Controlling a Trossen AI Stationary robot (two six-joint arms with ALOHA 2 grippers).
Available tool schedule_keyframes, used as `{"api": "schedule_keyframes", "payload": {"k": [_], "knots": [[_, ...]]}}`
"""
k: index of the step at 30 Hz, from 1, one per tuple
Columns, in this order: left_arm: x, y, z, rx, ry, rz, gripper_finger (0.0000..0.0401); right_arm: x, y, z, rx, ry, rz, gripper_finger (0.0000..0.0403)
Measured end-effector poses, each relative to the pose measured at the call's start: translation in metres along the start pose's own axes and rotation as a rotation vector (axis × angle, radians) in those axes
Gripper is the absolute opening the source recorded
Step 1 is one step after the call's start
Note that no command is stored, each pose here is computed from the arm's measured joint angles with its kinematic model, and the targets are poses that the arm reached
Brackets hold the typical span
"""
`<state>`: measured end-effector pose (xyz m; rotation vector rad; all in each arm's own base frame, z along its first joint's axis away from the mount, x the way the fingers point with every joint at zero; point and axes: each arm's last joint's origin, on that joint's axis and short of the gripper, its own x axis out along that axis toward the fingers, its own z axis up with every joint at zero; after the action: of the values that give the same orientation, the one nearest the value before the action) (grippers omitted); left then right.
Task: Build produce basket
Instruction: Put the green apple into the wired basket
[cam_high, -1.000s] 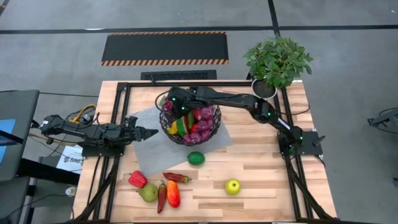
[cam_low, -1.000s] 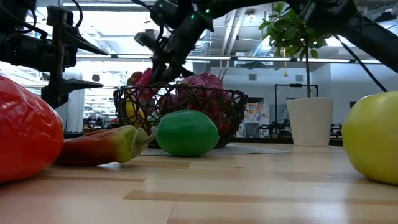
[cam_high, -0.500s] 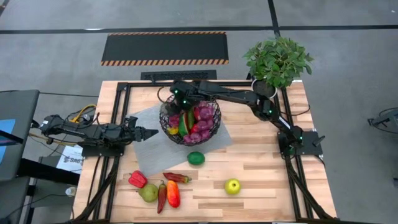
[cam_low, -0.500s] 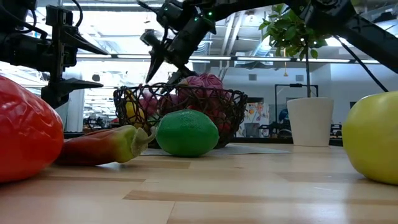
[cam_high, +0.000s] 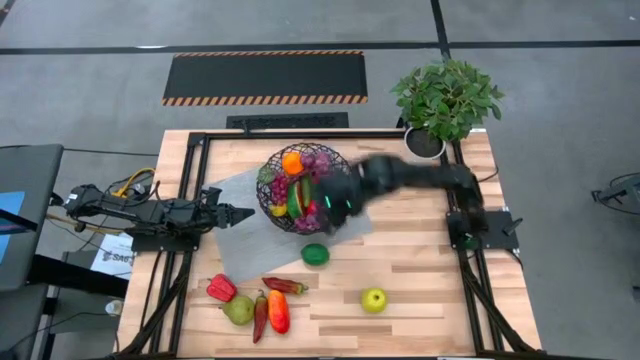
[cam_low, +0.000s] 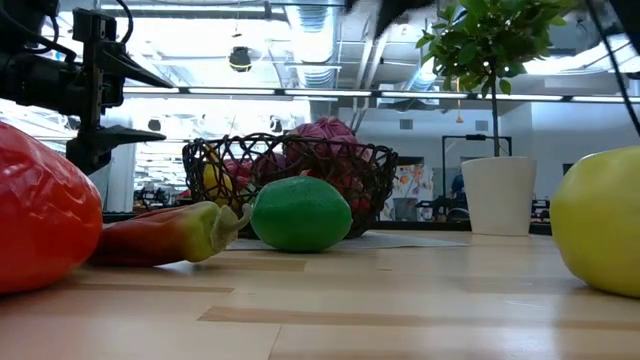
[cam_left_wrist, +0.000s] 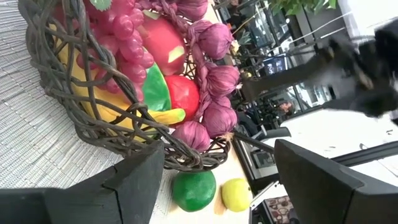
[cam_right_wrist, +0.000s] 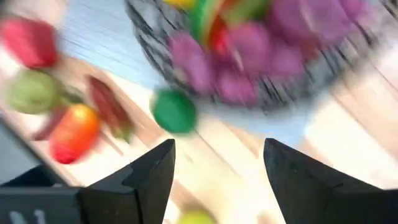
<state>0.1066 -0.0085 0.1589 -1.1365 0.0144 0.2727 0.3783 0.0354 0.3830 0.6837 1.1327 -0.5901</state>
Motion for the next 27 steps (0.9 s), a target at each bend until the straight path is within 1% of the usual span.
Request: {"api": "schedule_keyframes", "payload": {"k": [1,3,5,7,8,10,12,14,15,17,25,27], "knots": [[0.0,0.0,0.0,0.0,0.001,0.0,0.0289,-0.002,0.01,-0.016,0.018,-0.021,-0.006,0.0265],[0.0,0.0,0.0,0.0,0.001,0.0,0.0289,-0.006,0.028,-0.05,0.079,-0.042,0.02,0.0265],[0.0,0.0,0.0,0.001,0.002,0.001,0.0289,-0.001,0.044,-0.079,0.139,-0.035,0.024,0.0265],[0.0,0.0,0.0,0.001,0.002,-0.001,0.0289,0.008,0.054,-0.112,0.164,0.011,-0.052,0.0266],[0.0,0.0,0.0,0.001,0.001,0.002,0.0289,0.02,0.059,-0.128,0.158,0.034,-0.092,0.0266],[0.0,0.0,-0.001,0.003,0.007,0.005,0.0289,0.036,0.067,-0.152,0.172,0.072,-0.138,0.0266],[0.001,0.001,-0.001,0.006,0.012,0.009,0.0289,0.052,0.072,-0.17,0.222,0.132,-0.181,0.0266],[0.001,0.001,-0.001,0.021,0.022,0.011,0.0289,0.064,0.074,-0.184,0.256,0.186,-0.227,0.0266],[0.001,0.001,-0.001,0.024,0.026,0.007,0.0289,0.07,0.077,-0.191,0.254,0.19,-0.228,0.0266],[0.002,0.002,-0.002,0.032,0.028,0.017,0.0289,0.078,0.079,-0.196,0.275,0.201,-0.24,0.0266],[0.002,0.002,-0.003,0.039,0.053,0.011,0.0289,0.094,0.074,-0.196,0.309,0.238,-0.299,0.0266],[0.002,0.002,-0.003,0.028,0.054,0.012,0.0289,0.093,0.076,-0.195,0.305,0.239,-0.264,0.0266]]}}
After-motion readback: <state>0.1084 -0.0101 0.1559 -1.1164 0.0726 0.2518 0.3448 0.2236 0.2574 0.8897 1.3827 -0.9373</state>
